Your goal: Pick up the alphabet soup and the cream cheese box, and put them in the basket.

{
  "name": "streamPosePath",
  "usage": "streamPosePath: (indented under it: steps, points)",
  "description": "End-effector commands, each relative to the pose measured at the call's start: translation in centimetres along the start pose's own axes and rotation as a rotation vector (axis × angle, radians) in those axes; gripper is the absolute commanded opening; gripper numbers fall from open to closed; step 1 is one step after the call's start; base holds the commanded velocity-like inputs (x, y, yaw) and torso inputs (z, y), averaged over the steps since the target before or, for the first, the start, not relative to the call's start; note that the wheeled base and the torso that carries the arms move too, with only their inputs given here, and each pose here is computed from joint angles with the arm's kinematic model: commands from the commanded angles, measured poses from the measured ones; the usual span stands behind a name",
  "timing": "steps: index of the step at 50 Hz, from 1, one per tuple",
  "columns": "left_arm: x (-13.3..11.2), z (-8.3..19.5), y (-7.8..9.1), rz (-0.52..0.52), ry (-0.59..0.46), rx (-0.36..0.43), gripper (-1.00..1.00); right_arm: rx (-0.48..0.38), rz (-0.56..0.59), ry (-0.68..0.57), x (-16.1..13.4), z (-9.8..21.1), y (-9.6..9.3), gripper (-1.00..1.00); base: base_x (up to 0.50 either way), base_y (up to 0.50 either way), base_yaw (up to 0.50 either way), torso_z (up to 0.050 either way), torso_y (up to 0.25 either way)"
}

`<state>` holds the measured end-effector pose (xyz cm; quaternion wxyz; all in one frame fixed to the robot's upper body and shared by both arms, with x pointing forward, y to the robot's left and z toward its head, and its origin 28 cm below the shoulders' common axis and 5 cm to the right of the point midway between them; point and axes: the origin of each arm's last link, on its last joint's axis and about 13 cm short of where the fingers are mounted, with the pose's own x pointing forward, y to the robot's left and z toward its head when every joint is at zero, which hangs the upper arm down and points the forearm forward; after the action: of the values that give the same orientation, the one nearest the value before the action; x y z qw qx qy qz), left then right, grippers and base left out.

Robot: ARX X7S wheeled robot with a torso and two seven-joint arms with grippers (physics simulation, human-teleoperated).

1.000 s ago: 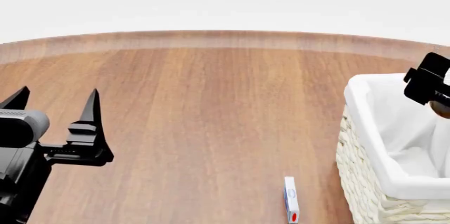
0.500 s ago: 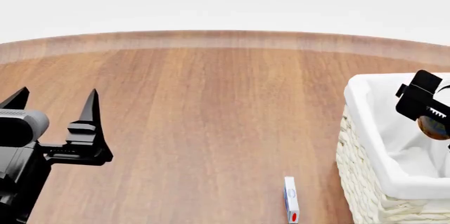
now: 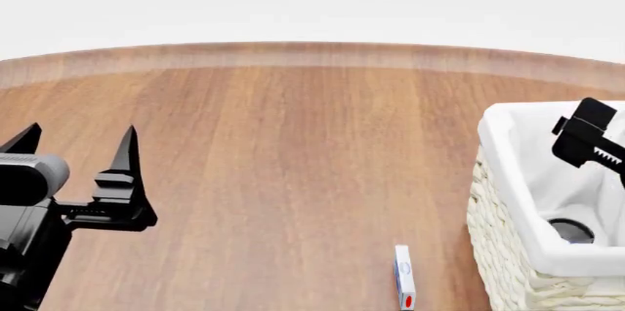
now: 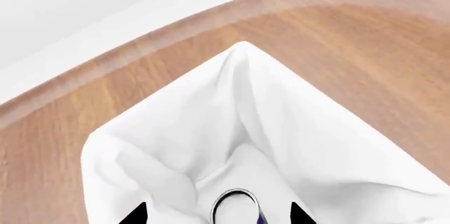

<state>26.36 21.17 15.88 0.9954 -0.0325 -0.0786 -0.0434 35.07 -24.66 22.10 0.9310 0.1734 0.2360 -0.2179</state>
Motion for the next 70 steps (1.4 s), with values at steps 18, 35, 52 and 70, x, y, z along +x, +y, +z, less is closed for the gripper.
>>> streamPosePath:
  steps: [18, 35, 52, 70]
  points:
    - [0.0, 0.1, 0.2, 0.005, -0.001, -0.001, 1.0, -0.033, 0.061, -0.173, -3.1, 3.2, 1.4, 1.0, 0.0, 0.0, 0.0, 0.0, 0.0]
    - [0.0, 0.0, 0.1, 0.002, 0.0, -0.001, 1.0, -0.299, 0.407, -0.511, -9.6, 6.1, 7.4, 1.0, 0.0, 0.0, 0.0, 0.0, 0.001]
    - [0.0, 0.3, -0.3, -0.006, -0.004, 0.002, 1.0, -0.497, 0.528, -0.35, -4.4, 2.3, 15.2, 1.0, 0.0, 0.0, 0.0, 0.0, 0.0]
    - [-0.1, 0.6, -0.3, -0.009, -0.011, -0.004, 1.0, -0.522, 0.596, -0.233, -0.9, -2.1, 18.7, 1.0, 0.0, 0.0, 0.0, 0.0, 0.0]
